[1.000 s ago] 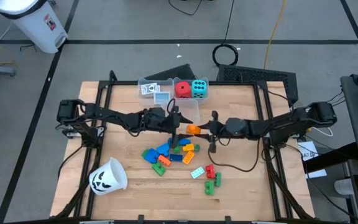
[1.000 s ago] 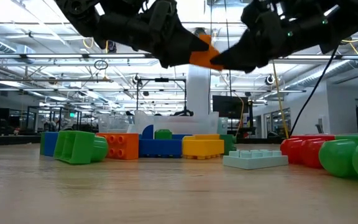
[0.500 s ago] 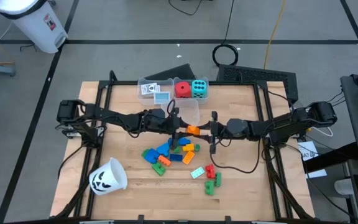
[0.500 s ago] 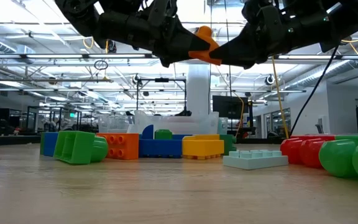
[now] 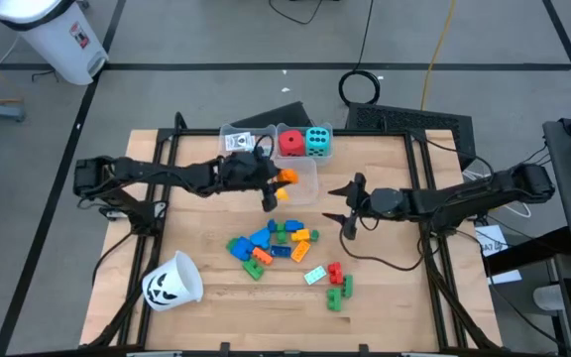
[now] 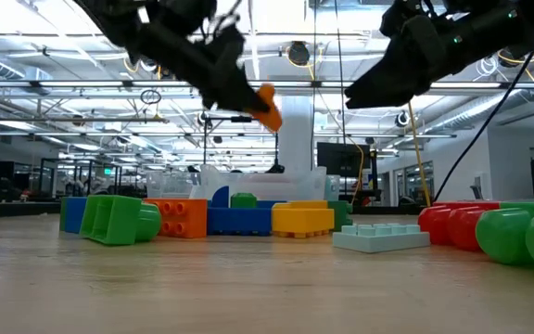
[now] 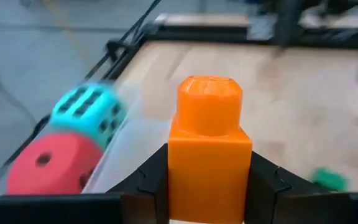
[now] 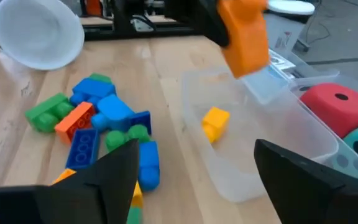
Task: Pick & Place Toys
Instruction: Put the orange game piece into the bottom transparent bin, then put the green game piece into the bottom transparent bin
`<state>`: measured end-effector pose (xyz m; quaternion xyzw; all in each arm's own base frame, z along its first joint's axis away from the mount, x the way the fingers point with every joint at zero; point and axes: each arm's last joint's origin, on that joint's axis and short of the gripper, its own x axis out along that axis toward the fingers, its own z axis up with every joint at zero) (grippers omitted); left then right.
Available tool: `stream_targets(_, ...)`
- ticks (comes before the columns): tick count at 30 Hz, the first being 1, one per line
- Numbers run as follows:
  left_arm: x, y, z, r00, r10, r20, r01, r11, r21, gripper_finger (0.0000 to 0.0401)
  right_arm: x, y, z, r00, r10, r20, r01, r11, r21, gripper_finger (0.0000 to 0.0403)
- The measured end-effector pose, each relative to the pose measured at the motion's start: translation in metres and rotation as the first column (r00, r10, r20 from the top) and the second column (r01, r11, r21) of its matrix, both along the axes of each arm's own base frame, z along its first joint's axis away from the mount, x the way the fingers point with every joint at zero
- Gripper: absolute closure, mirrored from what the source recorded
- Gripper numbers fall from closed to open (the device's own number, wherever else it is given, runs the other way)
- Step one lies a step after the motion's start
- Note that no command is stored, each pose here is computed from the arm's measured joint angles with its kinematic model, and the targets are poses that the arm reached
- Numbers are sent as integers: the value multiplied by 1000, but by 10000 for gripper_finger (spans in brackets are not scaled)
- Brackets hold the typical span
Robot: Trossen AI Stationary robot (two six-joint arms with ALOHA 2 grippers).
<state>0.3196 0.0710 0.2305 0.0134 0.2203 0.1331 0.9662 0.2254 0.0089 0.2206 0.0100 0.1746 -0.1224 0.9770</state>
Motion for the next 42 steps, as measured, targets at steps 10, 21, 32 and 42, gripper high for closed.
stream_targets(10,4,30,-54,981,124,-146,-137,987,-82,269,-1,0,0,1000,0,-2,0,1000,4,132)
stream_targets(21,2,28,-42,975,192,-107,-199,978,-55,24,-1,2,-1,998,64,-10,-63,997,47,139)
stream_targets(32,-7,11,-12,979,204,-11,-203,965,-168,67,-8,35,-11,835,544,-85,-519,829,208,141)
stream_targets(42,-2,-6,-9,984,174,30,-163,963,-215,88,-9,86,-65,651,660,-375,-628,746,222,141)
